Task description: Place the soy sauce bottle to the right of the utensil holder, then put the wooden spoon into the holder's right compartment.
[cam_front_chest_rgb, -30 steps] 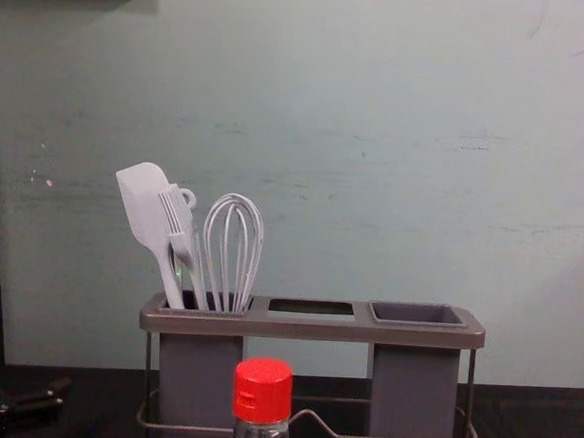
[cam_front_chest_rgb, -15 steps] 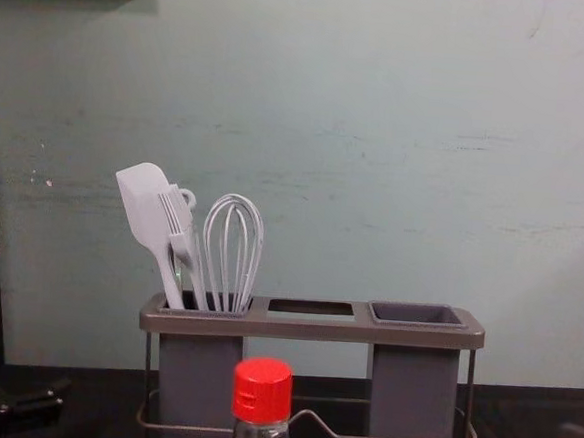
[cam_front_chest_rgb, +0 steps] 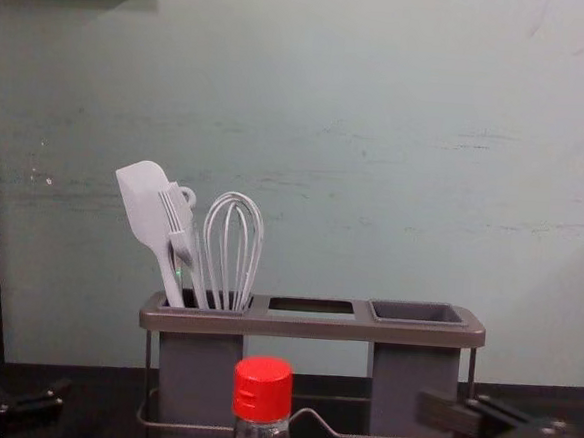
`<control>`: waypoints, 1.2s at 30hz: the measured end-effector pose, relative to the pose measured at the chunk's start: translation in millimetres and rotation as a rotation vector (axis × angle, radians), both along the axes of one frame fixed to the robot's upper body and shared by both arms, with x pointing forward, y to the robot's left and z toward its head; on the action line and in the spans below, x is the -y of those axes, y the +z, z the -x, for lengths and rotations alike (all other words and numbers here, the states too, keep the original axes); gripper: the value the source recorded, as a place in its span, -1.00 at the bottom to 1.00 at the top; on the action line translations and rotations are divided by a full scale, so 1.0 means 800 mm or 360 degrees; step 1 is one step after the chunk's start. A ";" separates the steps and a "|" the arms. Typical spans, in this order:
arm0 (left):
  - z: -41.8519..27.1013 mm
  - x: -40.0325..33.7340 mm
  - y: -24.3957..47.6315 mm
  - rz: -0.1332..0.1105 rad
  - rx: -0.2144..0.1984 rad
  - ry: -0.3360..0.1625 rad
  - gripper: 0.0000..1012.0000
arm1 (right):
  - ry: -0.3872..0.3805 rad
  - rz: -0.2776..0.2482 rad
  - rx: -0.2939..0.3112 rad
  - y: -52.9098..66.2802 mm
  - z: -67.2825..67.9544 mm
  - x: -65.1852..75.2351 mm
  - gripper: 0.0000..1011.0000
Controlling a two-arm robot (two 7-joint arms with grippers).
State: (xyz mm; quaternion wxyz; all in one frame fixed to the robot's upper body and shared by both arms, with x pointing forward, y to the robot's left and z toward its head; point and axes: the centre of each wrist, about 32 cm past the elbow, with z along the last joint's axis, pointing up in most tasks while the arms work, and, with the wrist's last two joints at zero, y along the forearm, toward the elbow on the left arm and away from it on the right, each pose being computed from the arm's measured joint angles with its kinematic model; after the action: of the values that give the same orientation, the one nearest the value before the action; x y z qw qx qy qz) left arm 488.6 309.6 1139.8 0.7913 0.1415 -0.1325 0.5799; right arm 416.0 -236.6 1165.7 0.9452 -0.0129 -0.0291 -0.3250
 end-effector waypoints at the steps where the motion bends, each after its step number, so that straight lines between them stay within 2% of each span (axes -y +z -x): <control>1: 0.0000 0.0000 0.0000 0.0000 0.0000 0.0000 0.98 | 0.0001 0.0001 -0.0002 0.000 -0.001 -0.003 0.98; 12: 0.0000 0.0000 0.0000 0.0000 0.0000 0.0000 0.98 | -0.0047 -0.0049 -0.0016 0.004 -0.006 -0.054 0.98; 23: 0.0000 0.0000 0.0000 0.0000 0.0000 0.0000 0.98 | -0.0085 -0.0048 -0.0017 0.009 -0.011 -0.089 0.98; 30: 0.0000 0.0000 0.0000 0.0000 0.0000 0.0000 0.98 | -0.0094 -0.0032 -0.0009 0.009 -0.011 -0.101 0.98; 36: 0.0000 0.0000 0.0000 0.0000 0.0000 0.0000 0.98 | -0.0112 -0.0037 -0.0011 0.009 -0.010 -0.105 0.79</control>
State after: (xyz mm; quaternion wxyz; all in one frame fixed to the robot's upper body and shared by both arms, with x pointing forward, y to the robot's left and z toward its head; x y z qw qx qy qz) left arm 488.6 309.7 1139.8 0.7913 0.1415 -0.1325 0.5799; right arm 424.0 -152.3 1172.9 0.9333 -0.0040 -0.0215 -0.3584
